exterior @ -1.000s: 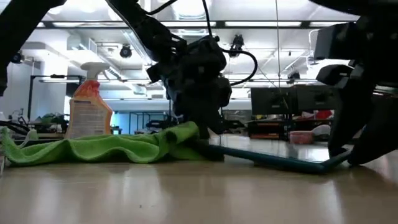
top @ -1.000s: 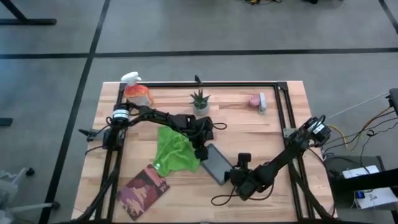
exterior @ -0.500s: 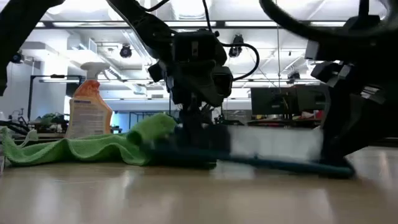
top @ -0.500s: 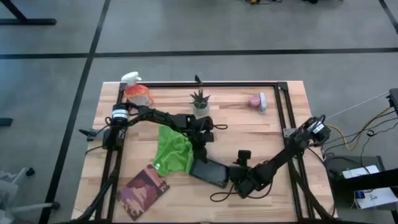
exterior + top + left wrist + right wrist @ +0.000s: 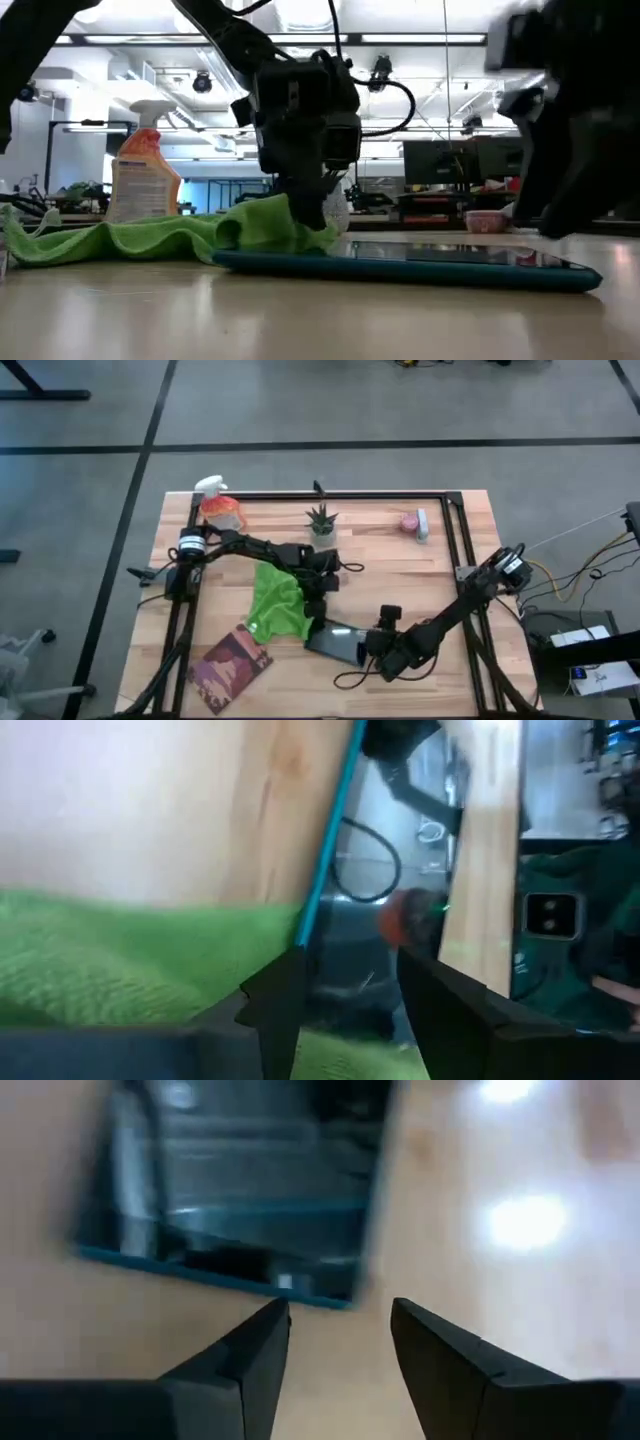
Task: Apply microfiber cloth
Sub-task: Spray the front and back of the tablet with the spray bottle
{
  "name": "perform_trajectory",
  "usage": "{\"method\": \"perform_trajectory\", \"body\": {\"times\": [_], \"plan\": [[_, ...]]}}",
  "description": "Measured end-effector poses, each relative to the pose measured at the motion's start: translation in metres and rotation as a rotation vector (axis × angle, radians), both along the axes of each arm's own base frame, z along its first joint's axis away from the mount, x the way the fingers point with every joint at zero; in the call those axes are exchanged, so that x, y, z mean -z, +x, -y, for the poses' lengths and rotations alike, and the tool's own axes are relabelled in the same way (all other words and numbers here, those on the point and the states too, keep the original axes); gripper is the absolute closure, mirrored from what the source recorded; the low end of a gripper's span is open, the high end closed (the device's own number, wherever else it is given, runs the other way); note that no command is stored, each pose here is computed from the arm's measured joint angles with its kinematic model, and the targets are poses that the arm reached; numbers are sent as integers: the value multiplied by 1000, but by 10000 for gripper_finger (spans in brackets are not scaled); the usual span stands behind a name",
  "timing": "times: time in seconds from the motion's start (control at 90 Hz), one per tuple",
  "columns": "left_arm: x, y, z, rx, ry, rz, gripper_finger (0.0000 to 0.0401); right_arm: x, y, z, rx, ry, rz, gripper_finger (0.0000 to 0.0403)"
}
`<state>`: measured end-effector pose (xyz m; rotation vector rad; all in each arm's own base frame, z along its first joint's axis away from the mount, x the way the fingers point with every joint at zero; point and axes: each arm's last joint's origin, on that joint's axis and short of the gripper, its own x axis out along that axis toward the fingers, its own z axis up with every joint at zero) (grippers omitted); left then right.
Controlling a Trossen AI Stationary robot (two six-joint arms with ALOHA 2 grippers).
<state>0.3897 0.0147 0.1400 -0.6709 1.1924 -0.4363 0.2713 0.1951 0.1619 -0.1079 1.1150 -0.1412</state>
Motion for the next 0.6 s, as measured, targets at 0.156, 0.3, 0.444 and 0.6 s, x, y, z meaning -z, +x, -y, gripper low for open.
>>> {"method": "perform_trajectory", "body": {"times": [0.156, 0.3, 0.444, 0.6], "plan": [[1, -16, 6, 31, -4, -134, 251, -10, 12, -12, -100, 46, 75, 251], [1, -36, 20, 43, -4, -189, 242, 8, 16, -8, -93, 4, 29, 257], [3, -51, 31, 28, 62, -161, 233, 21, 28, -7, -104, 1, 58, 262], [8, -61, 33, -54, 97, -81, 226, 28, 38, 7, 10, -10, 62, 271]]}}
